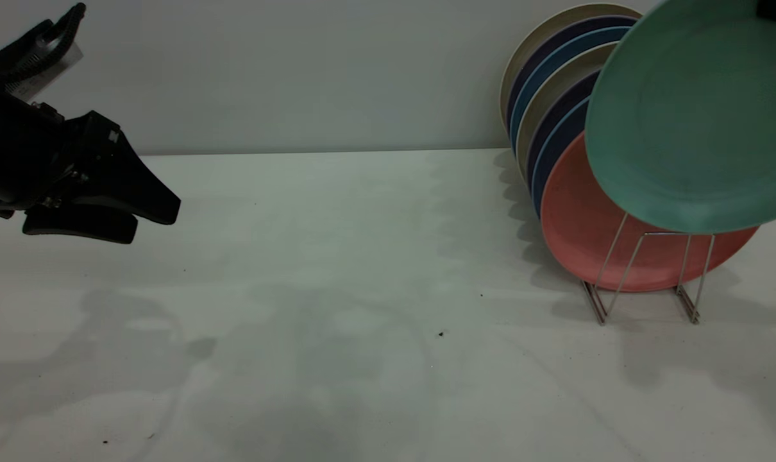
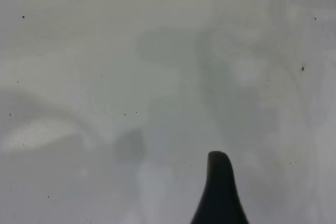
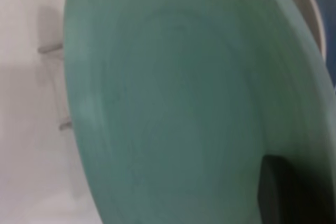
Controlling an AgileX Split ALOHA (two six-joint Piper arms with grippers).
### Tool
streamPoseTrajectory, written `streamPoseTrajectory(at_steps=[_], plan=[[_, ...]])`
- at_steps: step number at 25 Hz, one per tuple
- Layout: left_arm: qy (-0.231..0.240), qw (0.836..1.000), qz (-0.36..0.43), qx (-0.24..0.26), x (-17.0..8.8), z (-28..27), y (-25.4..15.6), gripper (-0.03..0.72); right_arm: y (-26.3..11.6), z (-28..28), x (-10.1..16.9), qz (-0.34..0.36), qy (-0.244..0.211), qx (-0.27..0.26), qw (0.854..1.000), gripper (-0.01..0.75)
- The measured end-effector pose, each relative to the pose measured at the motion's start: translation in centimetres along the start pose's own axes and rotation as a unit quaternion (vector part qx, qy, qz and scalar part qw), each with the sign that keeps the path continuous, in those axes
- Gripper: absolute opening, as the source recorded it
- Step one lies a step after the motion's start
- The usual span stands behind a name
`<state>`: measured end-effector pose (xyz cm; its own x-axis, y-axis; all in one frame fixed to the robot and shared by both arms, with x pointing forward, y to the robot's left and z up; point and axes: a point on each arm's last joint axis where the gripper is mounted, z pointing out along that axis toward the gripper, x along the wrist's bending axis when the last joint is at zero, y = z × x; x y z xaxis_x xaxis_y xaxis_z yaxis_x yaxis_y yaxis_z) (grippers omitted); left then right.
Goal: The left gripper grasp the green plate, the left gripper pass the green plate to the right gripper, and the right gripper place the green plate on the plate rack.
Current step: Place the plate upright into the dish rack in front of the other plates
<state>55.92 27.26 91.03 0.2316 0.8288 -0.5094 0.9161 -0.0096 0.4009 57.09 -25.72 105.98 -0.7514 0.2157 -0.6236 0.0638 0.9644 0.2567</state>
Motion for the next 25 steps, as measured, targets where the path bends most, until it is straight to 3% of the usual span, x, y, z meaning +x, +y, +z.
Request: streamPoseTrajectory(at_steps=[11, 25], plan=[[0.001, 1.000, 0.000, 0.000, 0.0, 0.0, 0.0, 0.592, 0.2, 0.0, -0.6, 0.005, -0.032, -0.014, 0.999, 0.067], [0.001, 1.000, 0.000, 0.000, 0.0, 0.0, 0.0, 0.592, 0.0, 3.2, 0.2, 0.017, 0.005, -0.018, 1.000, 0.067]])
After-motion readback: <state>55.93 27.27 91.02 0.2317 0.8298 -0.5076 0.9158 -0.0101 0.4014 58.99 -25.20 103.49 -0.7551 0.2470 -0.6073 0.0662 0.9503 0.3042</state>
